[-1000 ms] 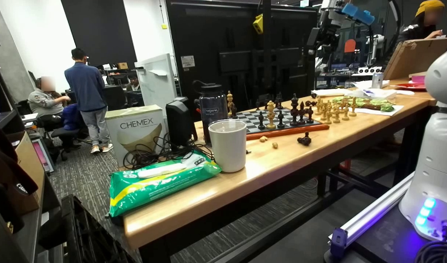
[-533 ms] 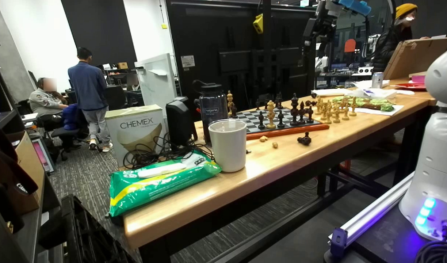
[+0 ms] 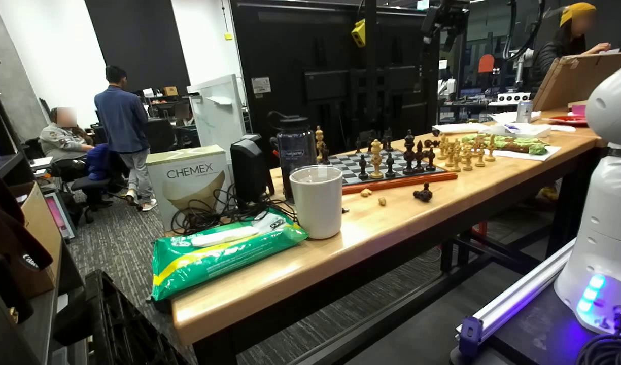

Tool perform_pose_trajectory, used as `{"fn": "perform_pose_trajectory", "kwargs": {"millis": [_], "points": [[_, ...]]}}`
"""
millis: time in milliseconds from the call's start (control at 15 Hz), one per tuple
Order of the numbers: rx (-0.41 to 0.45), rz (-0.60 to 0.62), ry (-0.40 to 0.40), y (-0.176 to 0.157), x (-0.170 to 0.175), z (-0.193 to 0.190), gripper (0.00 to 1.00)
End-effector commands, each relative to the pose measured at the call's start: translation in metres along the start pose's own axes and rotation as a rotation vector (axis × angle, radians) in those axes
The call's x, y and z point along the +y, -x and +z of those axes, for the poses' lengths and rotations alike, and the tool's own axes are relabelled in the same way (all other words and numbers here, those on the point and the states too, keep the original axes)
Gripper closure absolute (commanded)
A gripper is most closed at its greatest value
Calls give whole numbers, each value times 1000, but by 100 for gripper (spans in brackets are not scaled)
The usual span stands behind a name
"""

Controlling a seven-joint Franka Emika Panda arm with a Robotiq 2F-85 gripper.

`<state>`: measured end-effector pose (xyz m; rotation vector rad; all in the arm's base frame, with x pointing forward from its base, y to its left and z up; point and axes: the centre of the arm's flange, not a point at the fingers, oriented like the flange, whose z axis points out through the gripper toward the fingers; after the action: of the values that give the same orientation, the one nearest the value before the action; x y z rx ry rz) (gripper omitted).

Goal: Put the light brown chess piece on the board

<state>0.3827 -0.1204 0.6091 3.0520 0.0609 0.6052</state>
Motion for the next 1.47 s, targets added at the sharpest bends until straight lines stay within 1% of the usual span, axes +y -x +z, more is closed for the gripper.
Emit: {"fn": "perform_pose_trajectory", "kwargs": {"millis": [0,133,333,400,467,533,733,933,1133,1267,1333,1400], "points": [[-44,-48,-3,-8,2,-3,0],[31,-106,-43,-13,-2,-6,0],[141,-184,-79,-24,-10,-11,0],[166,-151,-81,-30,-12,-11,0],[180,-82,-61,-34,-13,-10,0],[185,16,-35,-36,-14,-8,0],[234,167,23,-41,-27,1,0],[279,323,69,-48,-64,20,0],[300,465,130,-56,-107,39,0],[270,471,141,-58,-129,45,0],[273,425,110,-59,-140,44,0],[289,356,110,-61,-148,41,0]]}}
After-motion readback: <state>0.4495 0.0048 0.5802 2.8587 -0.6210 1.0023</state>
